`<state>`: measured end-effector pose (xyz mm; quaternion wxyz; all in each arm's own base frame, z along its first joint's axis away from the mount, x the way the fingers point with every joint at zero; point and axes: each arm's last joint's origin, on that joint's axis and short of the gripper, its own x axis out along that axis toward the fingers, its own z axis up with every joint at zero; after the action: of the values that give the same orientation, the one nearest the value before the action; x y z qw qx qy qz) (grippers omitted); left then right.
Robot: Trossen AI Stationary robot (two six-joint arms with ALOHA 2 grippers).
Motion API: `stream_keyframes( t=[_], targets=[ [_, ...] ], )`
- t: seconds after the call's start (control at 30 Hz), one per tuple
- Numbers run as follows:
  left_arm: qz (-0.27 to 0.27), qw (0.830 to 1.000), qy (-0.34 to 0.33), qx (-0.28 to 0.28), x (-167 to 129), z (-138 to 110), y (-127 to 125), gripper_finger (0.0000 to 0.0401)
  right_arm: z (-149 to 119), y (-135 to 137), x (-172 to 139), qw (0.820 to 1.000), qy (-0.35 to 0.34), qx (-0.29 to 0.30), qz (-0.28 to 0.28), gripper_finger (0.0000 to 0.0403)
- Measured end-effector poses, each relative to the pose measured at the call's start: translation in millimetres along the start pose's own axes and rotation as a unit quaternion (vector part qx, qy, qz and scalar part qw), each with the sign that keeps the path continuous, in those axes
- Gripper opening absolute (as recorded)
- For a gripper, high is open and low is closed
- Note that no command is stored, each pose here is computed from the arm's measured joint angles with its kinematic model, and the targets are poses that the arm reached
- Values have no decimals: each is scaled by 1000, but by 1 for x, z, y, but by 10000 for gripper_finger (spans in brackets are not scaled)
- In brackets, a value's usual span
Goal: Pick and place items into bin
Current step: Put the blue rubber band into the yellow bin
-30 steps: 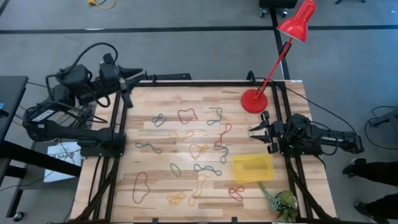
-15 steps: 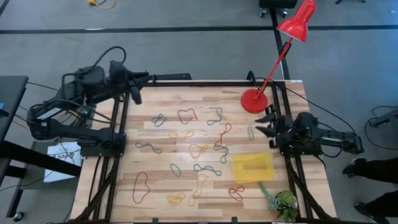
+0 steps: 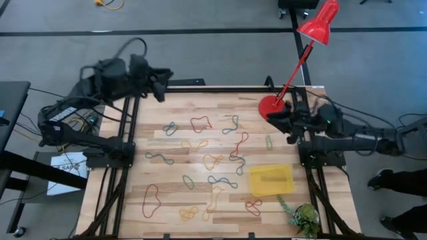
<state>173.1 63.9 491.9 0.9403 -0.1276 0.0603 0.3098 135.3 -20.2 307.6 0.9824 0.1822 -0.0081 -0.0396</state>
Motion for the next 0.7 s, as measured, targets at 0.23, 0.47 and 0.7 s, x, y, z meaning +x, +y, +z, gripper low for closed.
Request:
stream_keyframes(
  t=[0.23,0.47,0.7],
  targets=[
    [-5,993,120,22,-27,1,12,82,46,18,57,995,84,48,-2,118],
    [23,971,237,35,-36,-21,19,82,54,17,109,989,139,32,-24,118],
    [0,965,258,36,-39,-24,19,82,47,-2,129,969,196,122,-93,118]
  ],
)
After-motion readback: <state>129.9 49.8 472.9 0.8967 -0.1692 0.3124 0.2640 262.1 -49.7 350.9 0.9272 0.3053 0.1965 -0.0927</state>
